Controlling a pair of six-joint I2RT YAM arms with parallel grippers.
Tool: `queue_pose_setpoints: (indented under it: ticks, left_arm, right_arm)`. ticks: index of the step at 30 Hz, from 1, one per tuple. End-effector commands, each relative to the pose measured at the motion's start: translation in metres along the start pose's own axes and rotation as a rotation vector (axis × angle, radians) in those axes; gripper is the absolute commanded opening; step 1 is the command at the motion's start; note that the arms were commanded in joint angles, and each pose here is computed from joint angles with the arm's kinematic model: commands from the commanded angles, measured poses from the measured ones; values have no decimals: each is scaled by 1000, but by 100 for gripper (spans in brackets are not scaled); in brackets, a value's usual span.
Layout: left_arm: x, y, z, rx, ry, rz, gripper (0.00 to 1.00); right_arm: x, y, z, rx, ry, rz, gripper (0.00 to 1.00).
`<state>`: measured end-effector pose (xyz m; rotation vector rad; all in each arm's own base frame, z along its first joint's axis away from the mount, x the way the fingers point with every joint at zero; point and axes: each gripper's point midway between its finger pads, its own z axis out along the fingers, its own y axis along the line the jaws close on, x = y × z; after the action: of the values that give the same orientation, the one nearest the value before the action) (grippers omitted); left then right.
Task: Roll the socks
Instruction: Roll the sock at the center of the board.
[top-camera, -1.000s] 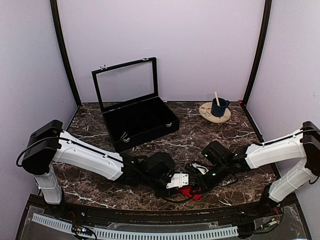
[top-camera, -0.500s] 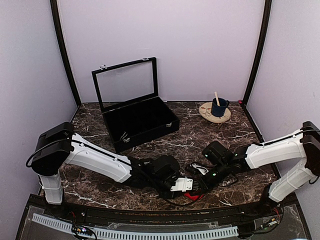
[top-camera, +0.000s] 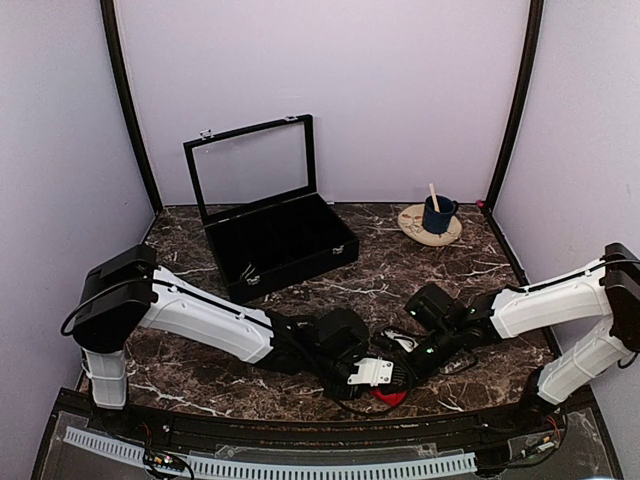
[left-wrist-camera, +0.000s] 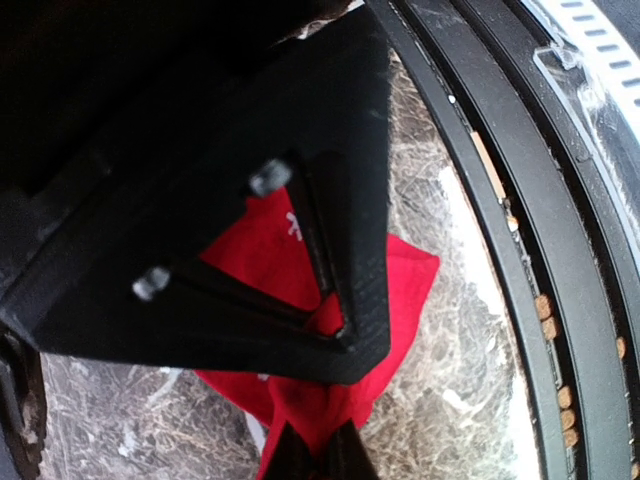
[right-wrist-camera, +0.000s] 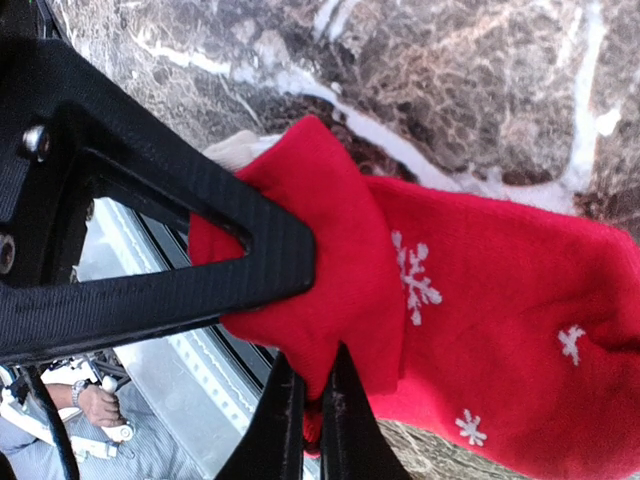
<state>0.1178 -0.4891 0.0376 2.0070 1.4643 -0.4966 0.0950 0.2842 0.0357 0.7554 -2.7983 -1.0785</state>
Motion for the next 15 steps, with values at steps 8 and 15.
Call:
queue_pose_setpoints:
  ticks: [8, 15]
  left_arm:
    - [18, -28, 2, 134, 79, -45, 0]
    - [33, -20, -4, 55, 132, -80, 0]
  right_arm:
    - [-5, -5, -6, 32, -32, -6, 22]
    - [-11, -7, -17, 70, -82, 2, 42]
